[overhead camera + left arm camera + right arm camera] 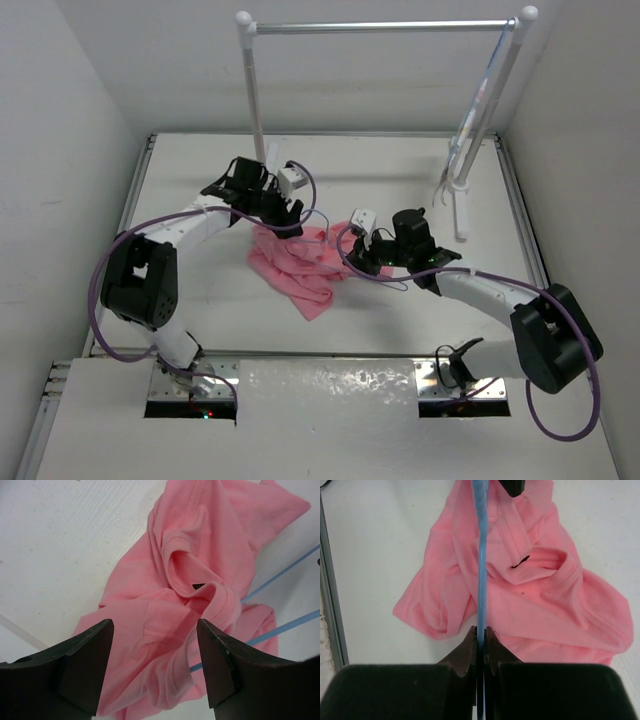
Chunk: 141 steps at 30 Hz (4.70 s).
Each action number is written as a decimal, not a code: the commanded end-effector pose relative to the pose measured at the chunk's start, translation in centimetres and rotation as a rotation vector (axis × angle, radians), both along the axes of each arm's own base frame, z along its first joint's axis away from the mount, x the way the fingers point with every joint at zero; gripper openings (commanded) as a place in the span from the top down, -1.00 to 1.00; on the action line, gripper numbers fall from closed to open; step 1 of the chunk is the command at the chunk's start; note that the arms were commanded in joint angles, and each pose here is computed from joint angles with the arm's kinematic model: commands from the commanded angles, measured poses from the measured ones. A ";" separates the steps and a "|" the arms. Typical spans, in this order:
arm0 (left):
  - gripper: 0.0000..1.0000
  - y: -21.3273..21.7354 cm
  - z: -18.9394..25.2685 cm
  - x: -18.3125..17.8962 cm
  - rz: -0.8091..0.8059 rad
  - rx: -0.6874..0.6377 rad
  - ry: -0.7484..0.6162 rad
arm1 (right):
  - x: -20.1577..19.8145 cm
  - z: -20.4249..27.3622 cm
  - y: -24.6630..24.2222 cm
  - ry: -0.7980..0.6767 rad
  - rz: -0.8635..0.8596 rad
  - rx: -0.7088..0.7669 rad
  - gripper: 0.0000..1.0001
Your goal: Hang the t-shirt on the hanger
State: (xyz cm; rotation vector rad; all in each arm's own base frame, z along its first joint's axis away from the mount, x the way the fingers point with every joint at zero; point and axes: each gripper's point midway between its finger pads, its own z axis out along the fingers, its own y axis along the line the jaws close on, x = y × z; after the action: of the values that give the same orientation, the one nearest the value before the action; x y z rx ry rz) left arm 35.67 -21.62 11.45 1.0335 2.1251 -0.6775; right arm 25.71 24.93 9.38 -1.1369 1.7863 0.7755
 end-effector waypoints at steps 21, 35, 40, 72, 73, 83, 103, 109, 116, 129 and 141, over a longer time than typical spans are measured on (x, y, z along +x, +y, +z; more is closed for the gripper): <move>-0.23 4.1 5.0 0.6 -0.088 -0.081 -0.160 | -0.4 0.1 -0.1 0.009 0.009 0.008 1.00; -0.23 6.8 1.8 1.6 -0.020 0.107 -0.172 | 0.0 -0.1 0.3 0.029 0.008 0.016 1.00; -0.23 8.9 -0.3 4.0 0.121 0.364 -0.299 | 0.5 0.9 0.9 0.017 0.001 0.053 1.00; -0.13 12.1 -4.6 6.7 0.262 0.456 -0.234 | 0.9 1.8 1.0 -0.065 -0.045 0.150 1.00; -0.13 10.5 -4.1 6.2 0.196 0.334 -0.206 | 0.9 1.6 0.9 -0.066 -0.047 0.145 1.00; 0.14 7.4 -2.5 -1.5 -0.252 0.036 -0.188 | 0.6 1.4 1.0 -0.058 -0.034 0.145 1.00; 0.03 4.1 -1.9 -0.2 -0.285 0.164 -0.452 | 0.4 1.2 0.9 -0.044 -0.023 0.134 1.00; 0.18 4.9 -3.0 -1.6 -0.361 0.220 -0.450 | 0.5 1.1 1.0 -0.041 -0.020 0.128 1.00; -0.06 3.9 -5.1 0.3 -0.388 0.201 -0.356 | 0.7 1.2 1.3 -0.036 -0.008 0.129 1.00; 0.47 0.9 -3.2 -2.9 -0.520 -0.011 -0.338 | 1.6 1.4 2.0 -0.037 0.001 0.142 1.00; 0.47 -1.8 0.1 -5.5 -0.537 -0.126 -0.329 | 3.1 3.2 3.4 -0.060 0.005 0.169 1.00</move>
State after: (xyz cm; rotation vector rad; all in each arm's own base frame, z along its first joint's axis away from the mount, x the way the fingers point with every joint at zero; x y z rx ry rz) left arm 30.81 -22.59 11.01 1.5692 1.5261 -0.7401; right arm 27.93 27.01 9.99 -1.0367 1.7441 0.8493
